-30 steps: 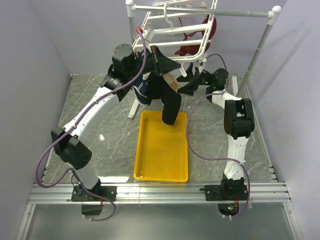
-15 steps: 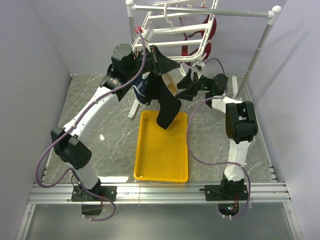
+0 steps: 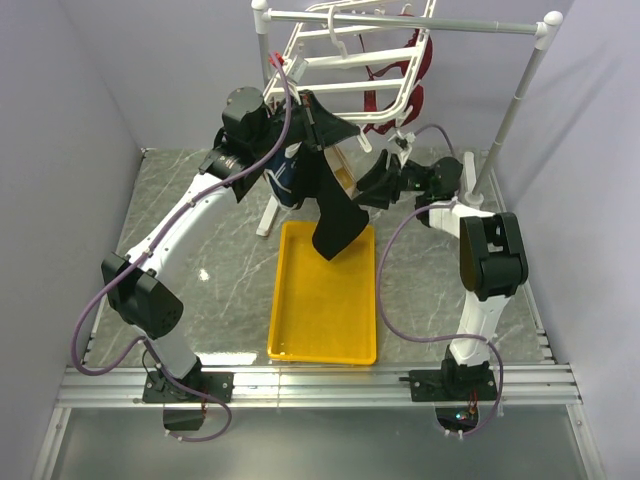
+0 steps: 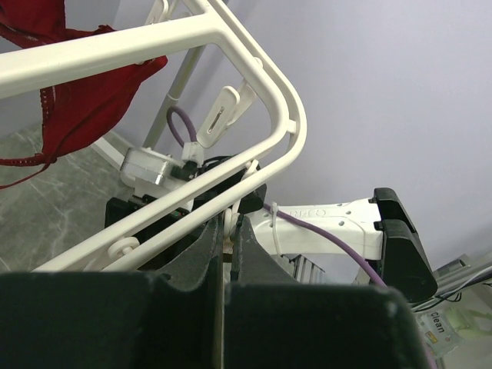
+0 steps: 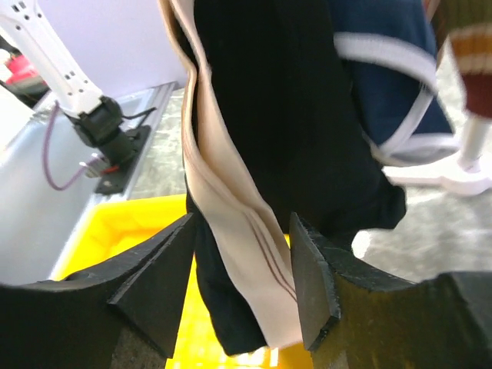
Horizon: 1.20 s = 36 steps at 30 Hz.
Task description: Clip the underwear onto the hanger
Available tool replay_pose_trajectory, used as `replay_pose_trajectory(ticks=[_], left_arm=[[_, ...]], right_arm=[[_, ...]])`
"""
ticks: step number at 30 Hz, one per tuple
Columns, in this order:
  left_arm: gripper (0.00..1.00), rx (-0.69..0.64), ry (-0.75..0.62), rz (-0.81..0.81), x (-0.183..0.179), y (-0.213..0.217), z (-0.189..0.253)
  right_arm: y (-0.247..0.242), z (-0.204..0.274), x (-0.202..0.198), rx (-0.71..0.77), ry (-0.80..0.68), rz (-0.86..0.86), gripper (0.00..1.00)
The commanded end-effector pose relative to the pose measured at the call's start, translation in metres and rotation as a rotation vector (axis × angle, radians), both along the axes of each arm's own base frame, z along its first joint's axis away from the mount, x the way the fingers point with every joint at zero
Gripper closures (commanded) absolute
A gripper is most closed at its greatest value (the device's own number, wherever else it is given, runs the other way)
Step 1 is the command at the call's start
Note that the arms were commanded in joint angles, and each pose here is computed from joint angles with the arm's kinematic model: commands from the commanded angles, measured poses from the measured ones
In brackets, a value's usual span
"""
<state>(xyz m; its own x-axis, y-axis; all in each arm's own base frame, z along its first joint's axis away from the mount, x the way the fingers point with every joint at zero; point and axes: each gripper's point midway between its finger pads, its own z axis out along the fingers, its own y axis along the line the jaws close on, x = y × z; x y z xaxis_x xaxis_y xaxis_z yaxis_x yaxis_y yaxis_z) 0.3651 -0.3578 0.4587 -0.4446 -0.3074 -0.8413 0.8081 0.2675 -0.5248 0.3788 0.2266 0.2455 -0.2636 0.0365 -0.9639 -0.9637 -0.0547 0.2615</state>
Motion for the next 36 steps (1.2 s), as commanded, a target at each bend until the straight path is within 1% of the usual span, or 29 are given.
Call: replay_pose_trajectory(ticks=[1, 4, 8, 9, 15, 20, 23, 24, 26, 27, 36], left_arm=[[1.00, -0.044, -0.059, 0.097, 0.013, 0.022, 0.026], [1.00, -0.045, -0.062, 0.098, 0.013, 0.022, 0.027], [1.00, -0.042, -0.053, 0.096, 0.015, 0.021, 0.024], [1.00, -0.042, -0.053, 0.097, 0.016, 0.021, 0.024], [1.00, -0.045, -0.051, 0.100, 0.018, 0.020, 0.023], [1.00, -0.042, -0.046, 0.097, 0.021, 0.018, 0.020], [1.00, -0.041, -0.039, 0.093, 0.021, 0.017, 0.018], [1.00, -0.037, -0.038, 0.095, 0.022, 0.017, 0.017], [1.00, -0.031, -0.041, 0.098, 0.023, 0.017, 0.016], [1.00, -0.025, -0.038, 0.102, 0.023, 0.018, 0.014], [1.00, 0.040, -0.056, 0.121, 0.030, 0.018, -0.008]], right_arm=[[-0.007, 0.008, -0.033, -0.056, -0.155, 0.103, 0.42], [-0.010, 0.004, -0.037, -0.056, -0.143, 0.092, 0.44], [-0.014, 0.004, -0.039, -0.054, -0.118, 0.072, 0.50], [-0.015, 0.006, -0.040, -0.051, -0.125, 0.068, 0.54], [-0.014, 0.011, -0.046, -0.044, -0.119, 0.066, 0.63], [-0.014, 0.020, -0.052, -0.030, -0.128, 0.054, 0.64], [-0.014, 0.026, -0.055, -0.021, -0.147, 0.047, 0.74], [-0.014, 0.028, -0.055, -0.020, -0.150, 0.046, 0.85], [-0.015, 0.036, -0.055, -0.019, -0.147, 0.045, 0.98], [-0.017, 0.041, -0.055, -0.017, -0.151, 0.038, 1.00], [-0.025, 0.084, -0.064, -0.018, -0.162, 0.019, 1.00]])
